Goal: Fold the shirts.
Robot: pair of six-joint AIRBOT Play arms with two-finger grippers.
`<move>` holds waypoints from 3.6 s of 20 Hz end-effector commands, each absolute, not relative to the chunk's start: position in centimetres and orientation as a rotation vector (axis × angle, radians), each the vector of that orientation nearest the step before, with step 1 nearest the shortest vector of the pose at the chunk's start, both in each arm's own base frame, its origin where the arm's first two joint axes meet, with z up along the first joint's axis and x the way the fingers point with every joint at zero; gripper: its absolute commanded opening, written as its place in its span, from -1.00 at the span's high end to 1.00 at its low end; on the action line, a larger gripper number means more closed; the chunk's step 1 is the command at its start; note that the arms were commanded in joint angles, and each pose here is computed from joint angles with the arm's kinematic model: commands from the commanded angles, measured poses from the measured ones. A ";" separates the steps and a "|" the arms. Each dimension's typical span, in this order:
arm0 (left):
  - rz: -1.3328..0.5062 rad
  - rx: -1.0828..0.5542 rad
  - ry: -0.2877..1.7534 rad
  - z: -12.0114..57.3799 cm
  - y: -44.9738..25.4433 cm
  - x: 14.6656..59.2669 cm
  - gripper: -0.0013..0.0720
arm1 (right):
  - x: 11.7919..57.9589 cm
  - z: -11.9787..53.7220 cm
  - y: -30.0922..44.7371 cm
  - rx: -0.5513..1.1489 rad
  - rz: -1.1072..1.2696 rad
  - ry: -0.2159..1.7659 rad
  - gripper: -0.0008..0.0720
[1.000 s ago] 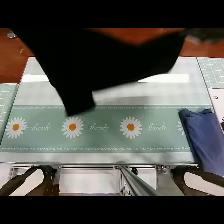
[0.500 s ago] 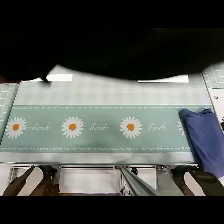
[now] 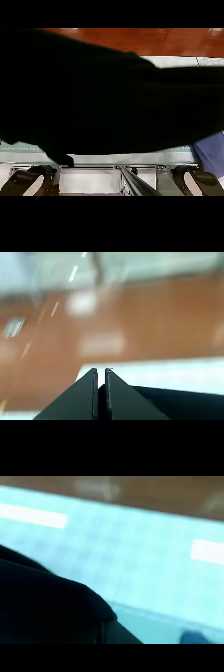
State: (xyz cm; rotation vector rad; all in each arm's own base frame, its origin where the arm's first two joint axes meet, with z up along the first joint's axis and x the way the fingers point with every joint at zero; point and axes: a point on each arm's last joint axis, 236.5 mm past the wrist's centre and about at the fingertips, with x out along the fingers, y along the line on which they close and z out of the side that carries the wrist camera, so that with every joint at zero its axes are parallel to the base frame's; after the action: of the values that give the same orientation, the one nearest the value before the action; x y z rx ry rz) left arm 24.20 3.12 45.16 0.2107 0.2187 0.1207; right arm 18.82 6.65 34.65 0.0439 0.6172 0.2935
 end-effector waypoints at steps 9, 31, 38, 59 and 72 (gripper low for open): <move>0.236 -0.024 0.776 12.8 4.6 41.8 0.89 | 34.1 9.0 4.0 0.379 0.146 0.939 0.89; -0.015 -0.730 1.517 -1.0 6.7 32.4 -0.95 | 33.6 -2.1 -5.3 0.678 0.061 1.350 -0.72; -0.008 -1.051 1.427 -5.7 5.1 27.8 -0.95 | 27.4 -3.3 4.6 0.911 0.255 1.154 -0.72; -0.241 -0.870 1.494 -8.3 -2.4 28.7 0.89 | 21.9 -6.6 0.4 0.874 0.017 1.373 -0.72; -0.240 -0.873 1.484 -8.2 -2.4 29.0 0.89 | 27.2 -9.7 6.1 0.868 0.071 1.455 -0.71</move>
State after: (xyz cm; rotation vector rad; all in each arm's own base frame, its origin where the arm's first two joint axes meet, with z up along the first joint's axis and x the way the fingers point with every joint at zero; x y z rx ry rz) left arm 28.90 -2.32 -8.22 -0.8708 1.4869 -0.2386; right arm 25.21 4.91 -9.10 0.8550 1.4452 0.0687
